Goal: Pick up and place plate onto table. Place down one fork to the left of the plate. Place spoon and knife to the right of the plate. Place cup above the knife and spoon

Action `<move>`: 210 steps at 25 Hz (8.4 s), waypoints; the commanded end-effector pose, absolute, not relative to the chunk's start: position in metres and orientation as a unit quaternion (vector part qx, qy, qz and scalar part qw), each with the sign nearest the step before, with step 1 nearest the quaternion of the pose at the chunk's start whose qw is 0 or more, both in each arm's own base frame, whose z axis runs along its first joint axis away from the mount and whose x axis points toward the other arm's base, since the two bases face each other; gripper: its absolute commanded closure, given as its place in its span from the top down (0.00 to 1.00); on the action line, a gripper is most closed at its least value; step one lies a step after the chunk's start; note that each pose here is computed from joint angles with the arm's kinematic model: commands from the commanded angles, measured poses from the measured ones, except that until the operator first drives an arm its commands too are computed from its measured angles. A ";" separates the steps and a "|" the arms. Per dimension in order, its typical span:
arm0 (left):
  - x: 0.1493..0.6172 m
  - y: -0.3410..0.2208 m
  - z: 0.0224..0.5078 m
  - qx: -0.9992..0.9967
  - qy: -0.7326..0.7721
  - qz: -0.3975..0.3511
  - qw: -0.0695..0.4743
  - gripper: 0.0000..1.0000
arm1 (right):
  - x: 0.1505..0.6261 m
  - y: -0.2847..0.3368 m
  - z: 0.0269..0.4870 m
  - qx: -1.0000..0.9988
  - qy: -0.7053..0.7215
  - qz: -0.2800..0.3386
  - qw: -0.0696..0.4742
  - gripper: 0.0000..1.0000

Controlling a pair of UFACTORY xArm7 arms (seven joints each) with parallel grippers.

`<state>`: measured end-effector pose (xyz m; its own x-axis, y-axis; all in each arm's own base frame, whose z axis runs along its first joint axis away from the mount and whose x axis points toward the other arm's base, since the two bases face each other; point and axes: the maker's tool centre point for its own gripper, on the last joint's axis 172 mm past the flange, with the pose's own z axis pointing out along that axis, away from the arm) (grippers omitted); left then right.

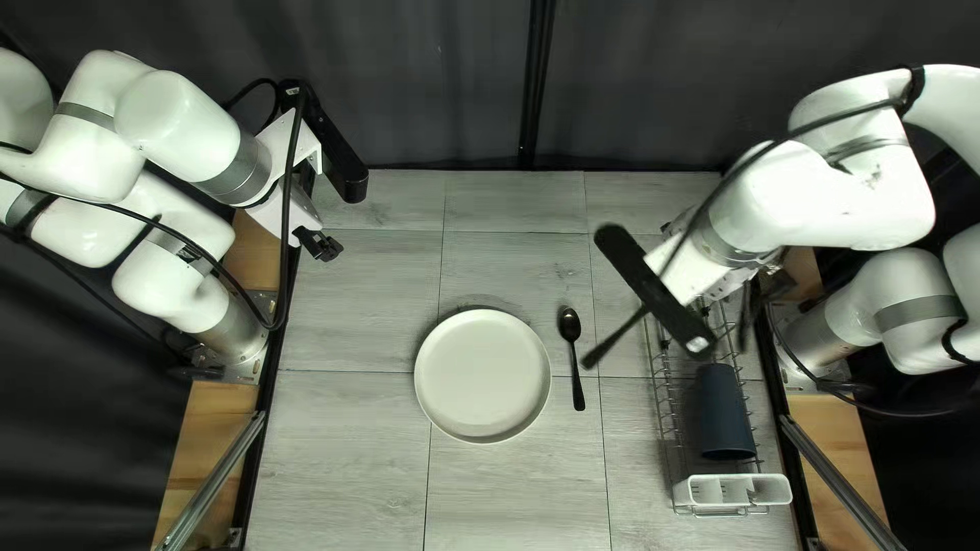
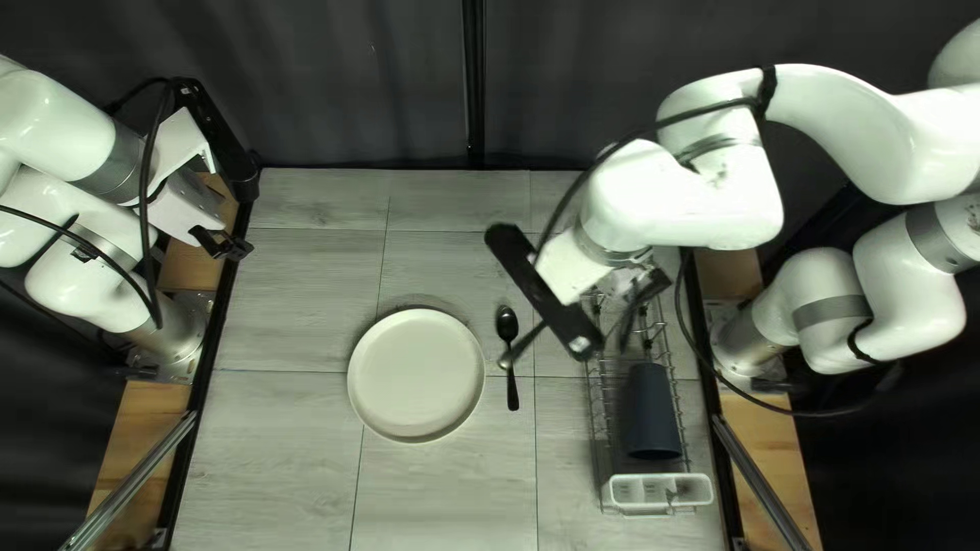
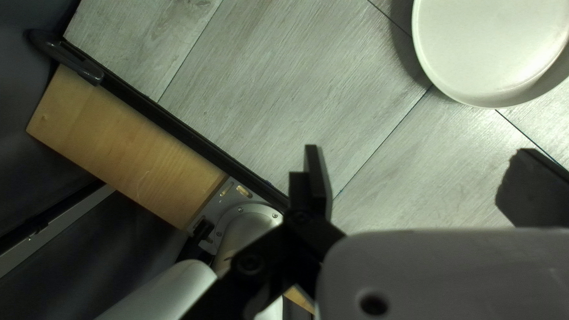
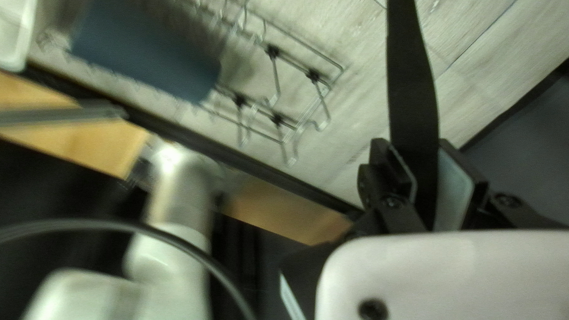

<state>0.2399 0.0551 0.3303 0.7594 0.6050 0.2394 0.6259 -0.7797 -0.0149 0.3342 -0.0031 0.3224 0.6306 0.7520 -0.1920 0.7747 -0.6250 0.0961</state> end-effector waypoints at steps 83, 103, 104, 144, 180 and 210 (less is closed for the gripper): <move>0.240 0.055 0.330 -0.937 -0.329 -0.111 0.047 1.00 | 0.387 -0.057 0.027 0.702 0.710 0.051 -0.015 0.96; 0.240 0.055 0.330 -0.937 -0.329 -0.111 0.047 1.00 | 0.395 -0.052 0.159 0.769 0.638 -0.023 0.031 1.00; 0.240 0.055 0.330 -0.937 -0.329 -0.111 0.047 1.00 | 0.395 -0.052 0.159 0.769 0.638 -0.023 0.031 1.00; 0.240 0.055 0.330 -0.937 -0.329 -0.111 0.047 1.00 | 0.233 0.146 0.261 0.894 0.431 -0.116 0.046 1.00; 0.240 0.055 0.330 -0.937 -0.329 -0.111 0.047 1.00 | 0.221 0.266 0.141 0.823 0.566 -0.032 0.025 0.00; 0.240 0.055 0.330 -0.937 -0.329 -0.111 0.047 1.00 | 0.353 0.174 0.339 0.894 0.443 -0.067 0.032 0.00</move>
